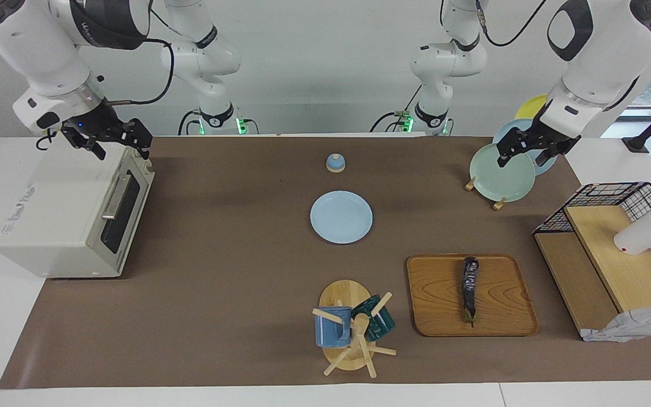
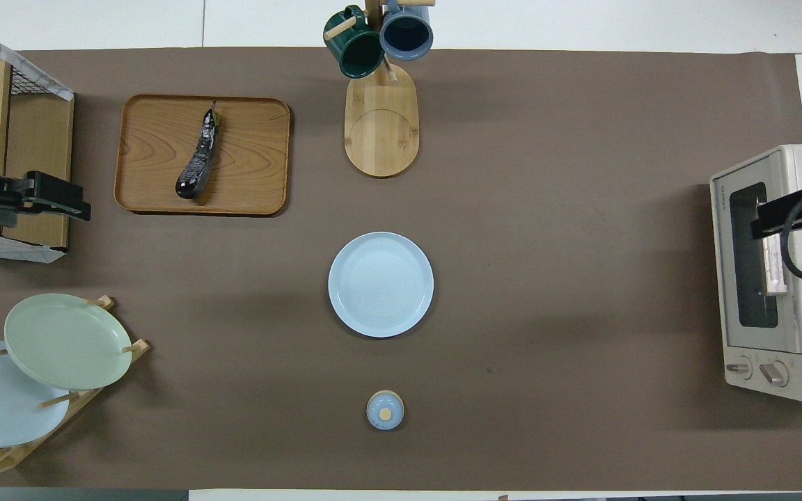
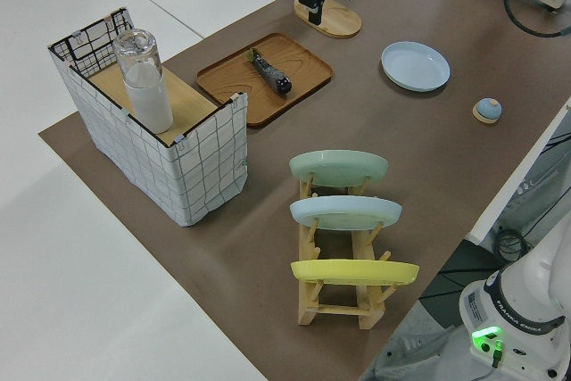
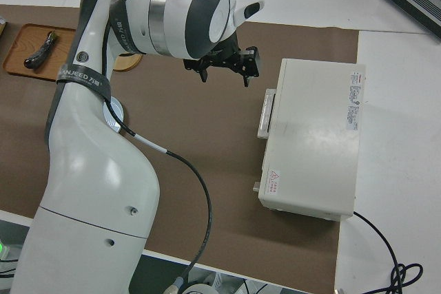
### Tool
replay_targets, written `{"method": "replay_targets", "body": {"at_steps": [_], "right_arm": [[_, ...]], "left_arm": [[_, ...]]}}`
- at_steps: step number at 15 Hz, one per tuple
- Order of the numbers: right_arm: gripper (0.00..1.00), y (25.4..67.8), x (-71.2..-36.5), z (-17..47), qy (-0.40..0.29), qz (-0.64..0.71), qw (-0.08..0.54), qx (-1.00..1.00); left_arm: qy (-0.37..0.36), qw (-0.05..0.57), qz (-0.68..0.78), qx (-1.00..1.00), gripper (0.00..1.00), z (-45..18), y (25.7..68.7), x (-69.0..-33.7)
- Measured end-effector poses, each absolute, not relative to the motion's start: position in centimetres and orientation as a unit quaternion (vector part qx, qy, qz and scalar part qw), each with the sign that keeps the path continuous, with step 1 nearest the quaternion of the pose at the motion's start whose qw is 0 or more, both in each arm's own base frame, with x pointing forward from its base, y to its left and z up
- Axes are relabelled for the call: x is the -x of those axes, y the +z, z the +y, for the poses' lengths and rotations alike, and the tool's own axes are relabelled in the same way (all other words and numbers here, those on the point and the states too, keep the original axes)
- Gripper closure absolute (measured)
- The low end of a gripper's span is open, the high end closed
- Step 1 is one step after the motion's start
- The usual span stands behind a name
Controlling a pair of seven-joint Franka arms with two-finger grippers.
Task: Put eggplant into oven
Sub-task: 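Reach the left gripper toward the purple eggplant on the wooden tray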
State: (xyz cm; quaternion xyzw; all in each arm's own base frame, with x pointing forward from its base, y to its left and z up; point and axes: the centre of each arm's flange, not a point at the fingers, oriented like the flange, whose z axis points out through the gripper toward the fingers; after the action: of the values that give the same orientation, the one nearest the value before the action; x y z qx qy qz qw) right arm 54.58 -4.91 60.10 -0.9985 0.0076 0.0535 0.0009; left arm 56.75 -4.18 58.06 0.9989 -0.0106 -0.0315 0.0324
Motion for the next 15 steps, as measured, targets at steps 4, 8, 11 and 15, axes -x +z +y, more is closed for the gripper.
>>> {"method": "replay_targets", "body": {"at_steps": [4,8,11,15], "right_arm": [[0.0,60.1,-54.6,-4.9,0.054,0.008,0.001,0.999],[0.0,60.1,-54.6,-4.9,0.054,0.008,0.001,0.999],[0.0,60.1,-54.6,-4.9,0.054,0.008,0.001,0.999],[0.05,60.0,-55.0,-4.9,0.039,0.007,0.0,0.999]], "left_arm": [[-0.043,0.035,-0.011,-0.998,0.0,-4.5,54.1,-59.1],[-0.05,0.04,-0.01,-0.998,0.0,-4.7,52.7,-59.9],[-0.051,0.04,-0.009,-0.998,0.0,-4.7,50.7,-61.0],[-0.047,0.042,-0.024,-0.998,0.0,-5.7,46.4,-63.9]]}}
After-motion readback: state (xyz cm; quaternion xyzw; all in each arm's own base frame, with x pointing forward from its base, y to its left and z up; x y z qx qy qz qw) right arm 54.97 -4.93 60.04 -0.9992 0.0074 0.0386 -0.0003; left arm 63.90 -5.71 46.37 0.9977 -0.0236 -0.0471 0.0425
